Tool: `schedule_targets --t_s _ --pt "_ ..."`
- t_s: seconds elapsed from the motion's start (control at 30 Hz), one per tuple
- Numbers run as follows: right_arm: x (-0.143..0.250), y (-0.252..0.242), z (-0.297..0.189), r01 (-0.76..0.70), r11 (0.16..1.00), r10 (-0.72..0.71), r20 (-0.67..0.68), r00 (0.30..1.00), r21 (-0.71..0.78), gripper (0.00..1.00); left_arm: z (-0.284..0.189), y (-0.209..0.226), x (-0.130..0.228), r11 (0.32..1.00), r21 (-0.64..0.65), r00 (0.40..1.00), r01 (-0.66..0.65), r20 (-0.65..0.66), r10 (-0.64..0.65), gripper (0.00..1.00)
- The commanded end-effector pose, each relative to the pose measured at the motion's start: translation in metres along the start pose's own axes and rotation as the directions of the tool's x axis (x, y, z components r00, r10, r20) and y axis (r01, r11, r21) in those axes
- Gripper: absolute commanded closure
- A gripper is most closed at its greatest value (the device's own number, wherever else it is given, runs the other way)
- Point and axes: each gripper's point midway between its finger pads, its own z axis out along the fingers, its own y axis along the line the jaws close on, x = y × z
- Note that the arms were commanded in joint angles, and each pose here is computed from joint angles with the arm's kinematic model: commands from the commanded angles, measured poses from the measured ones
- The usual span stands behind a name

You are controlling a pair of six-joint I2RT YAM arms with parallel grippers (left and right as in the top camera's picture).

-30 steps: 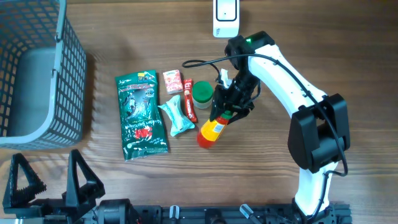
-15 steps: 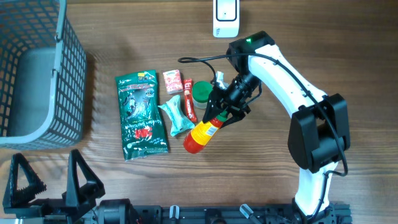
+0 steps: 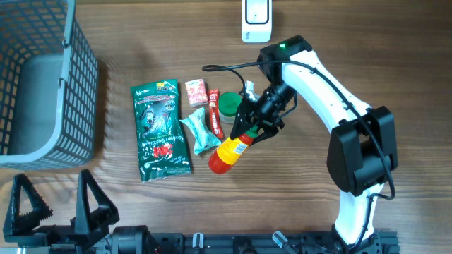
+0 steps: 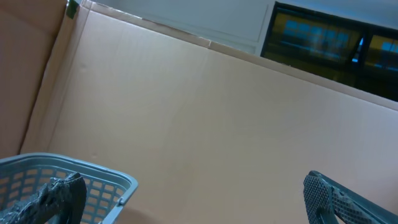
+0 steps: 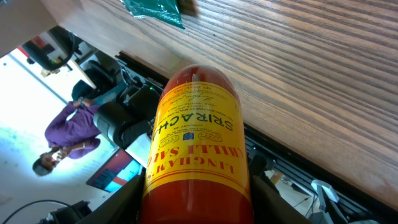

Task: Scan the item barcode
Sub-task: 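Grasp the red Sriracha bottle with the right gripper and lift it, then carry the bottle up to the white scanner and hold it there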

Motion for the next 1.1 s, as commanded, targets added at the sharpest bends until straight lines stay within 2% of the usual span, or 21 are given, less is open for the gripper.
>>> schedule_targets --t_s 0.0,0.23,0.43,0.6,0.73,0.87,0.93,1.07 --pt "0.0 0.004 0.002 0.006 0.999 -0.007 -0.015 1.0 -0.038 0.64 0.0 0.002 0.0 1.0 -0.013 1.0 0.005 0.004 -0.005 0.0" --pt "0.0 0.003 0.001 0.008 0.999 -0.009 -0.014 1.0 -0.033 0.64 0.0 0.002 0.0 1.0 -0.012 1.0 0.005 0.004 -0.005 0.0" --pt "-0.002 -0.012 -0.01 0.065 0.997 -0.066 0.027 0.997 0.046 0.64 0.0 0.002 0.0 1.0 -0.012 1.0 0.006 0.004 -0.006 0.0" --pt "0.015 -0.003 -0.034 0.112 0.99 -0.122 0.117 0.986 0.09 0.64 0.0 0.002 0.0 1.0 -0.012 1.0 0.005 0.004 -0.005 0.0" --pt "0.038 0.002 -0.059 0.104 0.978 -0.145 0.233 0.962 0.179 0.63 0.0 0.002 0.0 1.0 -0.012 1.0 0.005 0.004 -0.005 0.0" --pt "0.06 -0.001 -0.085 0.057 0.959 -0.159 0.36 0.919 0.276 0.63 0.0 0.002 0.0 1.0 -0.012 1.0 0.005 0.004 -0.005 0.0" --pt "0.061 -0.006 -0.102 -0.027 0.947 -0.134 0.469 0.873 0.32 0.63 0.0 0.002 0.0 1.0 -0.012 1.0 0.005 0.004 -0.005 0.0" --pt "0.043 -0.017 -0.137 -0.211 0.918 -0.077 0.672 0.736 0.335 0.64 0.0 0.002 0.0 1.0 -0.012 1.0 0.005 0.004 -0.005 0.0"
